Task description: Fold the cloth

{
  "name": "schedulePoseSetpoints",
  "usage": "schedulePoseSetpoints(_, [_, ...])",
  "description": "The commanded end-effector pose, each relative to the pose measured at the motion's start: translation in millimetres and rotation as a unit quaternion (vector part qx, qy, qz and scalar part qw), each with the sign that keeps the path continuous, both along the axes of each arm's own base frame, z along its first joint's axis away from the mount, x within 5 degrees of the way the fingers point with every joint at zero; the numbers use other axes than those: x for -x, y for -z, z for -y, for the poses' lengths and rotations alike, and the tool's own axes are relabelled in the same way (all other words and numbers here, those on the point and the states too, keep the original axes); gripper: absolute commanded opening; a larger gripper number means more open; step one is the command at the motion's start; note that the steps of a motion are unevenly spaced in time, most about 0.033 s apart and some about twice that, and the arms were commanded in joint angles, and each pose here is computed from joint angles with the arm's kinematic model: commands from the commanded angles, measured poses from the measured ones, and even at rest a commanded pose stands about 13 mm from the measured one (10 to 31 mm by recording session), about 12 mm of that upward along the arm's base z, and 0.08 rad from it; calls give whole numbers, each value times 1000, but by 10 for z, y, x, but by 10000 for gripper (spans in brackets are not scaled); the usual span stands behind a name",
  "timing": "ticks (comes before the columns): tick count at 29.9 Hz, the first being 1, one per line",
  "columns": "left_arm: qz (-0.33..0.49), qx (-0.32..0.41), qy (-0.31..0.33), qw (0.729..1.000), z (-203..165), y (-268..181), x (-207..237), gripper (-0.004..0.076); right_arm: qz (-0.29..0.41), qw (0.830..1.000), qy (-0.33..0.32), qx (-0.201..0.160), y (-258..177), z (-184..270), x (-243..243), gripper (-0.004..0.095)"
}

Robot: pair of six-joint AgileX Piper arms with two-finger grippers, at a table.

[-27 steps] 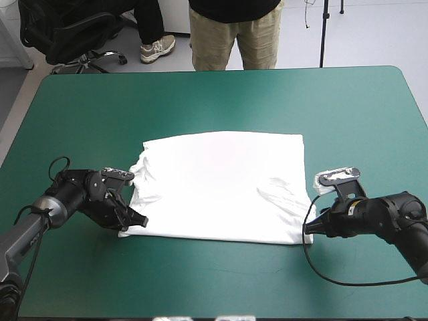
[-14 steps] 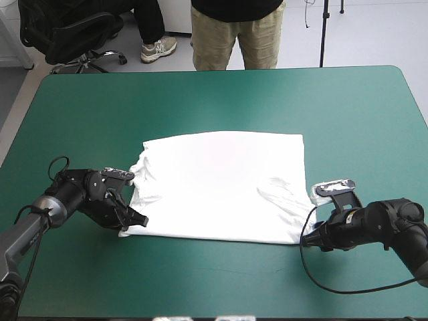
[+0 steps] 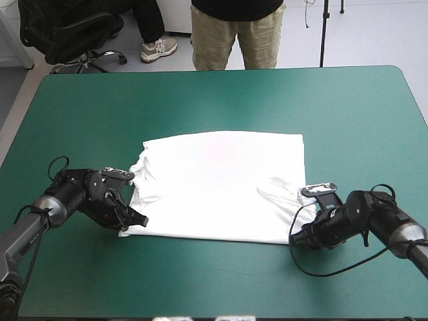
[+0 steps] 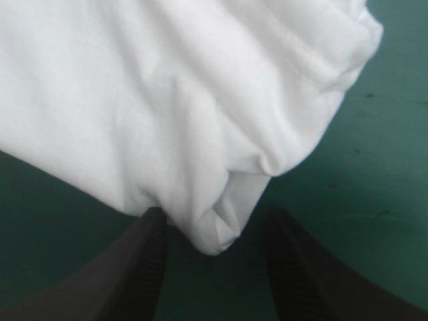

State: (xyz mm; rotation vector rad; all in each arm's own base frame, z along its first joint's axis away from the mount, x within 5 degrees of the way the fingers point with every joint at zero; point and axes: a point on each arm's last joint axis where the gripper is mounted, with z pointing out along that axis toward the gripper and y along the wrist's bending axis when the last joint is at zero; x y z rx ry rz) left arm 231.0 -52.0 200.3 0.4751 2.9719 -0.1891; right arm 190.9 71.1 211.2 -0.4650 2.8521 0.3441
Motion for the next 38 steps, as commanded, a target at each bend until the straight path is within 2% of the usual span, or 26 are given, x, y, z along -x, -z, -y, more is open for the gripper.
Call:
schedulePoseSetpoints(1, [-8, 25, -13, 1000, 58, 17, 11, -17, -12, 1000, -24, -7, 11, -26, -32, 321])
schedulePoseSetpoints(5, [1, 25, -12, 1000, 58, 10, -1, -17, -11, 999, -48, -17, 2, -51, -19, 9])
schedulePoseSetpoints(6, [2, 25, -12, 1000, 58, 4, 1, -17, -8, 999, -48, -19, -9, -51, -14, -12])
schedulePoseSetpoints(14, [55, 26, -8, 998, 32, -202, 60, -17, 51, 998, -32, -21, -226, -3, 72, -15])
schedulePoseSetpoints(24, [86, 33, 9, 996, 3, -679, 262, -17, 72, 996, -25, -38, -549, 72, 416, -15])
schedulePoseSetpoints(28, [115, 35, 13, 993, -1, -896, 255, -17, 96, 995, -14, -30, -808, 123, 490, -17])
schedulePoseSetpoints(31, [148, 33, 8, 988, -1, -1035, 177, -17, 136, 991, -3, -9, -1070, 175, 457, -17])
schedulePoseSetpoints(34, [181, 36, 3, 983, 11, -1138, 54, -17, 168, 986, 3, 16, -1251, 216, 350, -17])
schedulePoseSetpoints(38, [214, 43, -8, 976, 46, -1235, -167, -17, 196, 980, 9, 26, -1404, 236, 129, -18])
